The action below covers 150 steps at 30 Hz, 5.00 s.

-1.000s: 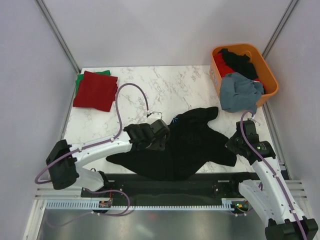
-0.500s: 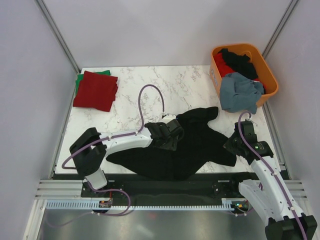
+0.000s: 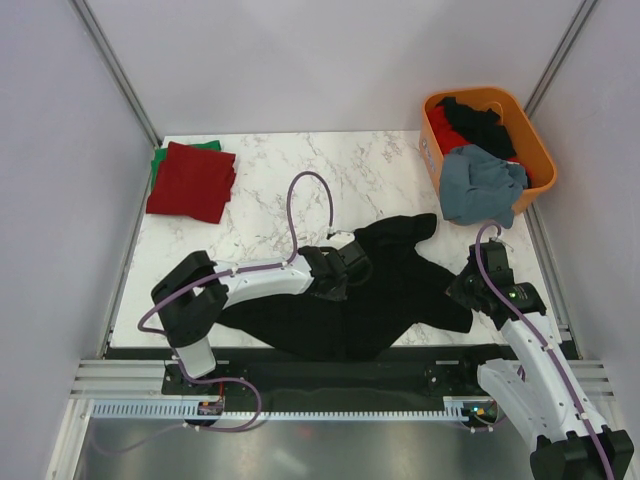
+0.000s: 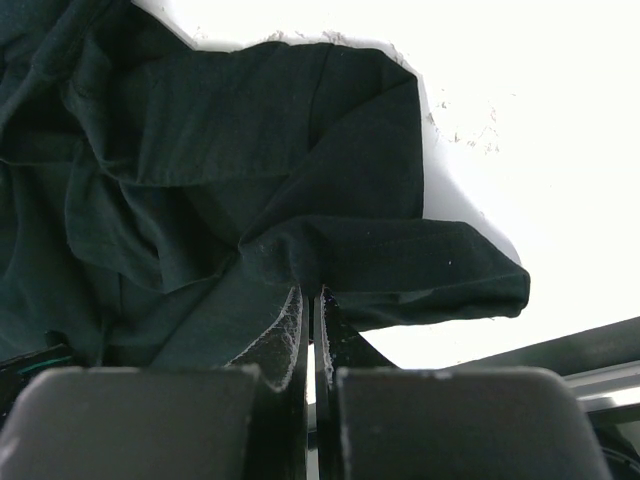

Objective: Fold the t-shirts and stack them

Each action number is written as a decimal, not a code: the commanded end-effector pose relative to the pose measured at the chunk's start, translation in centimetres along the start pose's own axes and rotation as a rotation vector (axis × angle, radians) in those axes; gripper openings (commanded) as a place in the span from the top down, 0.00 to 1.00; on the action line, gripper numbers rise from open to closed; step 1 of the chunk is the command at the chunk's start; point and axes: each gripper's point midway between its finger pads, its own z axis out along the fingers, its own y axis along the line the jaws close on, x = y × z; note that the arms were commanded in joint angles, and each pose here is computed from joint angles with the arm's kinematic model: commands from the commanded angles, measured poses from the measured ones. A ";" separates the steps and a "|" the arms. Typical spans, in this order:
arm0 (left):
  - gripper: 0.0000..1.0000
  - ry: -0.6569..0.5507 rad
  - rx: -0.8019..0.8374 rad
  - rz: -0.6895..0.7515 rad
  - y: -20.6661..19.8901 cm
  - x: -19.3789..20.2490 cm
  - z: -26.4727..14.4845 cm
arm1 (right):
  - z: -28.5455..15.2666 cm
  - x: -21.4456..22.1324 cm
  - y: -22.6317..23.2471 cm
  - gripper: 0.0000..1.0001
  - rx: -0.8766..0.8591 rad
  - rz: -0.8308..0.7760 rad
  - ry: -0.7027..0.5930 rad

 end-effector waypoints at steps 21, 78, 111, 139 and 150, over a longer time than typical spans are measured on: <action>0.98 -0.520 0.182 -0.249 8.9 -9.7 -25.1 | -12.4 -7.3 11.0 1.00 -0.408 0.012 -0.102; 0.98 -1.457 -0.140 -0.038 21.9 -19.5 -46.7 | -41.4 -28.1 25.1 1.00 -1.006 -0.209 -1.123; 0.00 -0.483 -0.205 -0.506 32.9 -18.7 -15.5 | 2.4 -15.2 26.8 0.02 -0.404 -0.323 -0.228; 0.15 0.003 -0.080 -0.681 29.3 -11.8 6.9 | 23.6 -5.6 19.9 0.02 -0.048 -0.361 0.245; 0.16 -0.089 -0.008 -0.639 29.2 -21.8 2.7 | 23.2 -12.6 28.6 0.02 -0.233 -0.367 0.203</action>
